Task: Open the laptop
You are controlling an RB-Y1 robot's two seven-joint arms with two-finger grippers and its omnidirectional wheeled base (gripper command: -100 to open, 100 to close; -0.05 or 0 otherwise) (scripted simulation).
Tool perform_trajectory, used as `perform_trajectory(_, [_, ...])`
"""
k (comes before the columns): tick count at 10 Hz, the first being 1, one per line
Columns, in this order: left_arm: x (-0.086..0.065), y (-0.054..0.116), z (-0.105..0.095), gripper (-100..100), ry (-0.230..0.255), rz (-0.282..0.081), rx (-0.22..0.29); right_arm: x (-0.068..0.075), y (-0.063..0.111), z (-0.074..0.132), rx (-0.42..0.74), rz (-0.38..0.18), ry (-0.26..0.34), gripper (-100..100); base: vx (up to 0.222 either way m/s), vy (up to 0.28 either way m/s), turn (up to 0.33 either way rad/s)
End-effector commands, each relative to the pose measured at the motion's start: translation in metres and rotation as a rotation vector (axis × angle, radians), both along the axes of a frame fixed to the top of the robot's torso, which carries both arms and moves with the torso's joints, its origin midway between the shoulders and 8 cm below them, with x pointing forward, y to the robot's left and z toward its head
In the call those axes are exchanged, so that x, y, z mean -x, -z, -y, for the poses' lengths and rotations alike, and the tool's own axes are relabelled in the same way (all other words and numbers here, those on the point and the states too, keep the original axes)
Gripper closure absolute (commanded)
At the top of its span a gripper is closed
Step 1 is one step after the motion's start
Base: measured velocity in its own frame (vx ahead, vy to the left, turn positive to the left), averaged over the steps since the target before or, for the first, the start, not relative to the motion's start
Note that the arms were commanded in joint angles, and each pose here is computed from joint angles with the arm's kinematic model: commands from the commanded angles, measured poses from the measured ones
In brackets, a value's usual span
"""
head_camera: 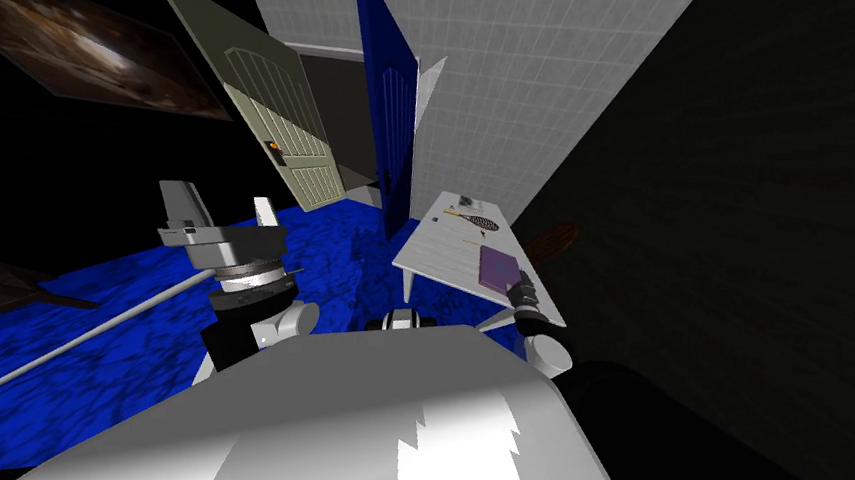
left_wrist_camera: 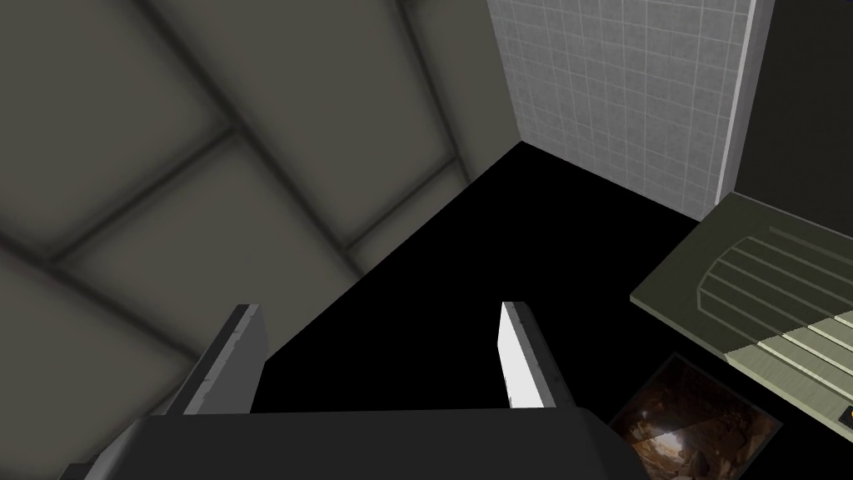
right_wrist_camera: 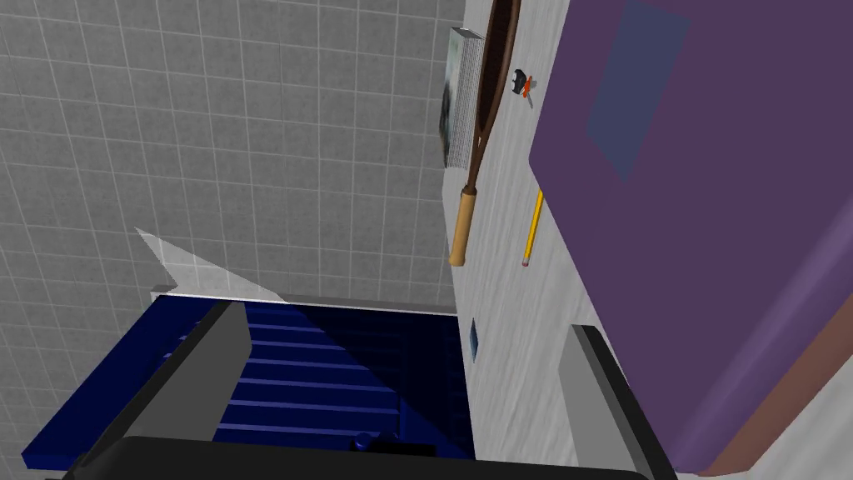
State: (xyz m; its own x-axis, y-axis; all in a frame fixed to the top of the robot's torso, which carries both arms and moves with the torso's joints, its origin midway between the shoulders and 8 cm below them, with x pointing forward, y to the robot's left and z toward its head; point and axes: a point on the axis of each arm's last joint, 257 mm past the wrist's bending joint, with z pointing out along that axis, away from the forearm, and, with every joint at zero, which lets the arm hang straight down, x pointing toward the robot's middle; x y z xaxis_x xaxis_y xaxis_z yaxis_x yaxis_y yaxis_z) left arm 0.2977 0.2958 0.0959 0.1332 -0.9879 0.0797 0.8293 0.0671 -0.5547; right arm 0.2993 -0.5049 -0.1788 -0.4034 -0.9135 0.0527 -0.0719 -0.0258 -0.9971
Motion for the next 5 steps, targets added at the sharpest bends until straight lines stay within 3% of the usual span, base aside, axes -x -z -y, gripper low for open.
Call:
perform_trajectory(1, [0.0,0.0,0.0,0,0.0,0.0,0.0,-0.0143,-0.005,-0.0026,0.148,-0.031,-0.03,-100,0.001,-0.009,0.001])
perform_trajectory(5, [0.0,0.0,0.0,0,0.0,0.0,0.0,-0.0162,-0.0123,-0.0071,0.335,-0.078,-0.052,-100,0.003,-0.003,-0.002])
